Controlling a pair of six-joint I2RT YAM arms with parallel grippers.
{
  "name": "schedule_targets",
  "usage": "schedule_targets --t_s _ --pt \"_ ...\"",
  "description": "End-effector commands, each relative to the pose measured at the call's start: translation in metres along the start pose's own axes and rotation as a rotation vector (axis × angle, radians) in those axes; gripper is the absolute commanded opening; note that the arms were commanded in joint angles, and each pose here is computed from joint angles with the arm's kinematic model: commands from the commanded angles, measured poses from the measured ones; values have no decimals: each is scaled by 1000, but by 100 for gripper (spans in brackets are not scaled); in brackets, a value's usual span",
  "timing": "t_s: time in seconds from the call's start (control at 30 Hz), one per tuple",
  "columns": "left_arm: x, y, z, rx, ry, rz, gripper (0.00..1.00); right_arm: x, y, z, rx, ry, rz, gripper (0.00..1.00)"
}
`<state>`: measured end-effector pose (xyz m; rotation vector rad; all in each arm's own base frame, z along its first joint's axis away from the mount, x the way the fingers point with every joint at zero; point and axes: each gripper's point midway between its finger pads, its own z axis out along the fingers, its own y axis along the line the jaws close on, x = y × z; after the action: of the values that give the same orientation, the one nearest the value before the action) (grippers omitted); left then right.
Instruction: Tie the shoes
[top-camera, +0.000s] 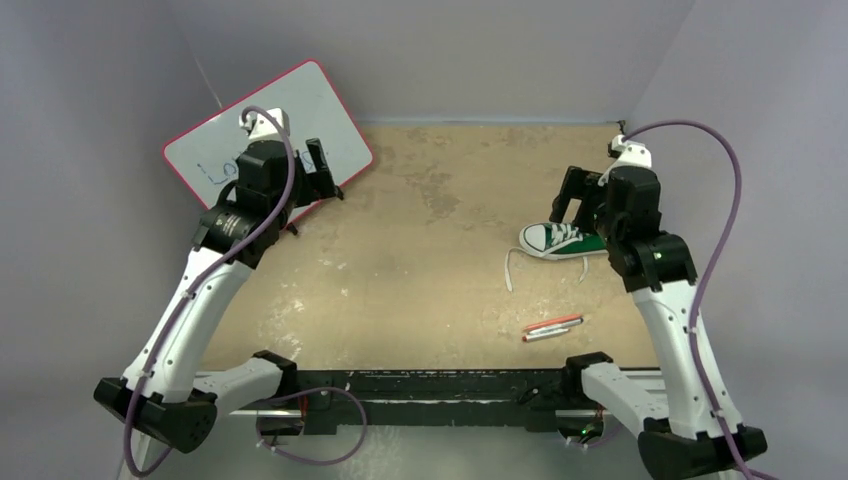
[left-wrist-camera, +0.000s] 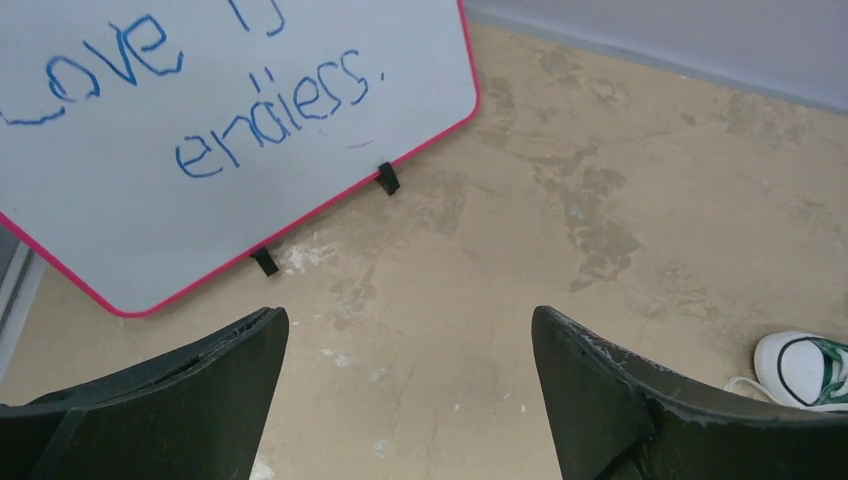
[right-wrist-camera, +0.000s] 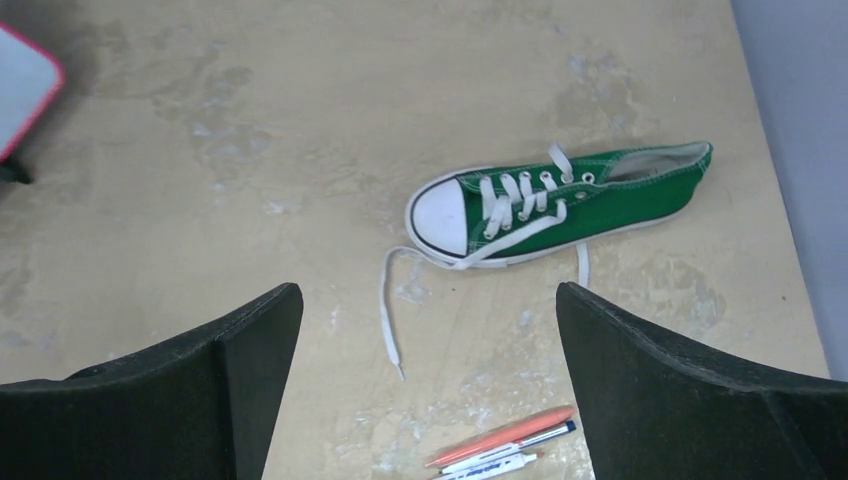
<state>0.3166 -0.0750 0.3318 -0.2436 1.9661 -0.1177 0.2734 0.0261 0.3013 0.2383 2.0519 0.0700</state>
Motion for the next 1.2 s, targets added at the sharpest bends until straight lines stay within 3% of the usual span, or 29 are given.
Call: schedule_targets --t_s 0.0,0.37,0.57,0.73,1.17 --pt "3 -4 23 26 -2 -93 93 -1 -14 29 59 -9 46 99" --pt "58 -30 45 130 137 -171 96 41 -42 87 135 206 2 99" --pt "62 -48 27 182 142 -72 98 58 -70 107 212 338 -52 97" --pt "66 -56 9 211 138 1 99 69 -105 123 289 444 -69 88" --pt "63 -56 -9 221 85 91 99 83 -140 176 215 546 298 83"
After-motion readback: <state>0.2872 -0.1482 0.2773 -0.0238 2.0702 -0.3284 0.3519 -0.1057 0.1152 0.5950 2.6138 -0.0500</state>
